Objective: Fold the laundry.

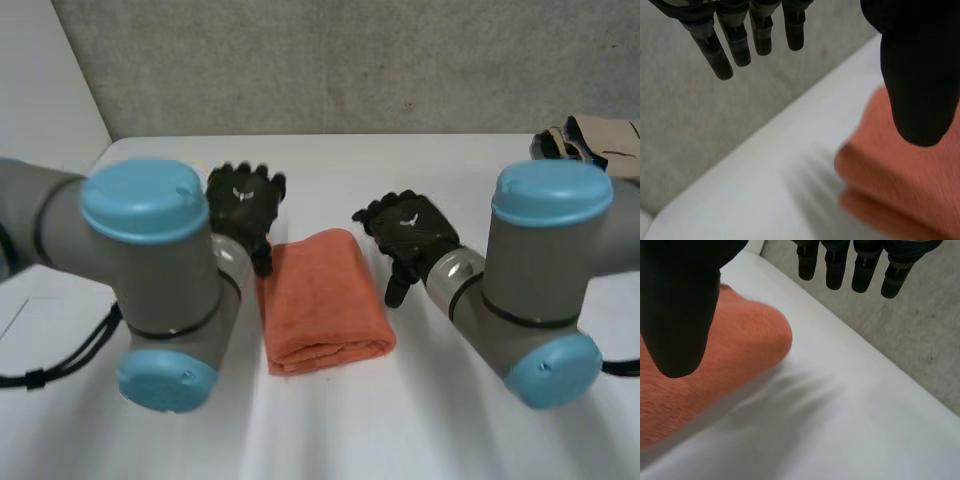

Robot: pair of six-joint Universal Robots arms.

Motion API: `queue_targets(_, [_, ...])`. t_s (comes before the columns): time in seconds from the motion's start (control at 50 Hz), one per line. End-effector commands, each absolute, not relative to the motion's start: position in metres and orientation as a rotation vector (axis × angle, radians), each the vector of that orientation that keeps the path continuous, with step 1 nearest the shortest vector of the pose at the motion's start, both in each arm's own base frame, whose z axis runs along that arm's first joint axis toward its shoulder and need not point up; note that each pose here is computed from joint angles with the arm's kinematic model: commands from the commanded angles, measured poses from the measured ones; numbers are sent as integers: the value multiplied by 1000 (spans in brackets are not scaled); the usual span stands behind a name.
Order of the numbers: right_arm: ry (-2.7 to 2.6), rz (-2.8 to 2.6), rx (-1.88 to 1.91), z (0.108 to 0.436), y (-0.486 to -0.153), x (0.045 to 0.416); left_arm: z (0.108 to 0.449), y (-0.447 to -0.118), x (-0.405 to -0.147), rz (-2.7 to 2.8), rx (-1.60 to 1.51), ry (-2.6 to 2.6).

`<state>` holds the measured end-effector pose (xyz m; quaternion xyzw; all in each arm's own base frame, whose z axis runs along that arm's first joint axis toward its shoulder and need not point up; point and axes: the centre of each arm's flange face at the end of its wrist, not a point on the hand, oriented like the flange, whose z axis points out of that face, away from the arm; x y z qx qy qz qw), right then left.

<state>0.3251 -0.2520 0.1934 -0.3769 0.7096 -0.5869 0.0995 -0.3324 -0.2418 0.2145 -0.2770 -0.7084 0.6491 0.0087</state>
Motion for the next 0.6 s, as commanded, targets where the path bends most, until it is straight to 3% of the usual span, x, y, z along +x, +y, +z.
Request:
queue_targets(0.02, [2048,-1661,-1206,167,-204,328,244,-253,-335,1975,-958,-1964])
queue_targets(0.22, [1838,-1806,-1300,124,-169,338,253,-233,-347,1602,-1180,-1703])
queue_targets(0.38, [1773,-1875,-1359,101,-178,351,246,-229,-349,1553,-1200,-1718])
queue_targets(0.6, [1740,-1909,-1353,99,-193,364,248,-229,-351,1566,-1193,-1708])
